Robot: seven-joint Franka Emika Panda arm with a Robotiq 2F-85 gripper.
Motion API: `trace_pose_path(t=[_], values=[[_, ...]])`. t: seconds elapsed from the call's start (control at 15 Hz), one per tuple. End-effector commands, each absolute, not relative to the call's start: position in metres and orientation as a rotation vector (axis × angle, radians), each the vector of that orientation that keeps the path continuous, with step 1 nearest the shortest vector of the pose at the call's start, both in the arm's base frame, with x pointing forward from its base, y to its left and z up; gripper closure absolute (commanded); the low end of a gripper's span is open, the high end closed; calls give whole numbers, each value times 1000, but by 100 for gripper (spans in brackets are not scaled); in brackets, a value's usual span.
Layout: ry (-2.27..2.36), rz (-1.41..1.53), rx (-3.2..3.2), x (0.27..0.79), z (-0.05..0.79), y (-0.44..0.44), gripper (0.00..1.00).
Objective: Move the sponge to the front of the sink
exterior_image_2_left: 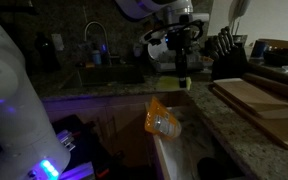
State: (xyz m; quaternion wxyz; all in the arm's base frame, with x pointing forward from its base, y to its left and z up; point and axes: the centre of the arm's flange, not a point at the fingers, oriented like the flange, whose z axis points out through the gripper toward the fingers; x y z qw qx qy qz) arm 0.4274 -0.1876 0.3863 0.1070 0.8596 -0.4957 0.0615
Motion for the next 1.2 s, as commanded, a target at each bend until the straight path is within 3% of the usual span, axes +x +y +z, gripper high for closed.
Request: trace_pose_path(t=[0.0, 0.2, 0.67, 1.07, 1.13], values=[[-1459, 182, 2531, 427, 386, -188, 95], [-1167, 122, 2610, 444, 350, -100, 95], [-567, 32, 2733, 420, 272, 97, 95], [-49, 112, 2711, 391, 260, 174, 95], [-173, 87, 2720, 386, 263, 175, 79]])
